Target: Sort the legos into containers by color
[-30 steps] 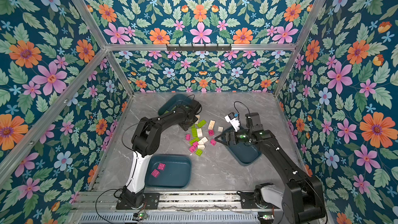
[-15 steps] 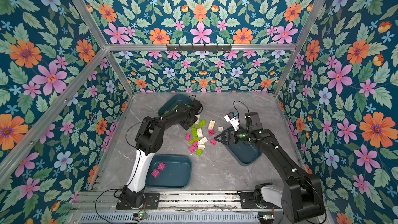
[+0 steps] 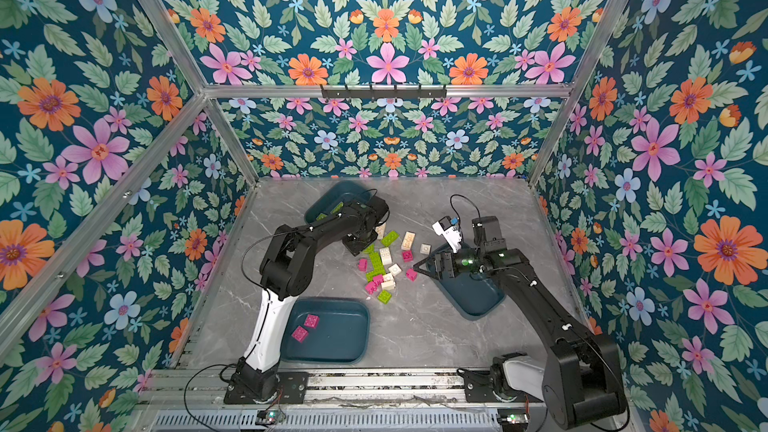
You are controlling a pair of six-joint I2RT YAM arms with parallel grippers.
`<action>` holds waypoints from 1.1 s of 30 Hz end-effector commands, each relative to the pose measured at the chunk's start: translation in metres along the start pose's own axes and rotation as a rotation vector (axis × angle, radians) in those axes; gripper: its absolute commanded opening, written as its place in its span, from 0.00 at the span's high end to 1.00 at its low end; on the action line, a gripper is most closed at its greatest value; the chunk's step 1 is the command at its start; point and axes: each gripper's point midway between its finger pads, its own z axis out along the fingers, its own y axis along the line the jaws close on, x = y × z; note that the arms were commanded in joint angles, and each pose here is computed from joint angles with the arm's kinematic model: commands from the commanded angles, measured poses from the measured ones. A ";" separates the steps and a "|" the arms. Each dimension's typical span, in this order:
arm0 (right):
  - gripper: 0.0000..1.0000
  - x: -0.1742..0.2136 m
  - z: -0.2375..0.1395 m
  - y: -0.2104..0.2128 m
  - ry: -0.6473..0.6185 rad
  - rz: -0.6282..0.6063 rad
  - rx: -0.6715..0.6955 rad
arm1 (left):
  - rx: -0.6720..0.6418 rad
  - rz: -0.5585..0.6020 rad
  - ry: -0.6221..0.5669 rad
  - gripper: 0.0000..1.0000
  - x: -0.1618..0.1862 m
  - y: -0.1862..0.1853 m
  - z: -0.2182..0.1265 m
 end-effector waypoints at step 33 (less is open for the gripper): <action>0.01 0.003 -0.003 0.004 0.001 -0.028 0.002 | 0.594 1.579 0.050 0.30 0.015 0.005 -0.085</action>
